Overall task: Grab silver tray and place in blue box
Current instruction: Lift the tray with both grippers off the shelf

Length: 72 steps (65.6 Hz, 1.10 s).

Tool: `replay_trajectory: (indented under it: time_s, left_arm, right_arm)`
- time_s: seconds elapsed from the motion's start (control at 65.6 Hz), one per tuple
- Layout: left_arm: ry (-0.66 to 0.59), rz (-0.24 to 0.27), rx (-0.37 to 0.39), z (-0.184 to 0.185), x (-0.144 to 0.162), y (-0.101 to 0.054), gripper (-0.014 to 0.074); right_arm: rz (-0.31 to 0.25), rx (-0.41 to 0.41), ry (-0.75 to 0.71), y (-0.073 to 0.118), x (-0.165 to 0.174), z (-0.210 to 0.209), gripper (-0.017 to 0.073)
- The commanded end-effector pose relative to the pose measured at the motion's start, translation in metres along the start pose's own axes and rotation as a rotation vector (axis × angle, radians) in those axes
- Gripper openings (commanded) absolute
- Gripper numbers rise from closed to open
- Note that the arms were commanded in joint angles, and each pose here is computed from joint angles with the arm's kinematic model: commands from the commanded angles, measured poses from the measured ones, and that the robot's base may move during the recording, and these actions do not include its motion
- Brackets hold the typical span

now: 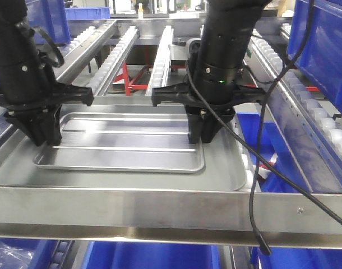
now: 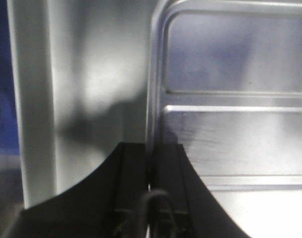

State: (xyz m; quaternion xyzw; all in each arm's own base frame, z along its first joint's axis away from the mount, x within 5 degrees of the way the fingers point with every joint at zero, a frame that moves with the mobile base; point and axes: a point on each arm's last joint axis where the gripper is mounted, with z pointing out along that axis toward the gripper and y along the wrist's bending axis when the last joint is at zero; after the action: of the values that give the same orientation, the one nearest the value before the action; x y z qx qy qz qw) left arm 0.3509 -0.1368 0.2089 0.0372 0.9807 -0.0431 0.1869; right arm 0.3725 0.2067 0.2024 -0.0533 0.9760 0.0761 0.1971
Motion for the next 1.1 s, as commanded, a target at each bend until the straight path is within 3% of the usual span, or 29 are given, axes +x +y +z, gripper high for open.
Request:
replay_trajectory:
  time_s: [0.0,0.214,0.366,0.442,0.458,0.686,1.083]
  left_arm:
    - [-0.167,-0.012,0.045,-0.054,-0.018,-0.001,-0.0097]
    - [-0.259,-0.018,0.071,-0.121,-0.026,-0.002,-0.0097]
    - [-0.311,0.029,0.077,-0.162,-0.026,-0.014,-0.0097]
    - [-0.304,0.047,0.087,-0.173,-0.024,-0.021,-0.0097]
    - [-0.252,0.11,0.105,-0.179,-0.011,-0.043,-0.0097]
    - [-0.262,0.134,0.136,-0.181,-0.005,-0.06,-0.0097]
    - [-0.254,0.134,0.132,-0.181,-0.004,-0.059,-0.0098]
  right_arm:
    - [-0.032,-0.024,-0.129,0.0,-0.014,-0.056,0.0059]
    - [-0.05,-0.009,-0.195,-0.006,-0.013,-0.112,0.0059]
    - [-0.049,-0.004,-0.226,-0.012,-0.007,-0.148,0.0059]
    - [-0.047,-0.004,-0.241,-0.014,-0.003,-0.162,0.0059]
    - [-0.043,-0.011,-0.284,-0.019,0.004,-0.193,0.0059]
    - [-0.048,-0.007,-0.334,-0.024,0.009,-0.217,0.0059]
    - [-0.046,0.003,-0.314,-0.025,0.011,-0.217,0.0059]
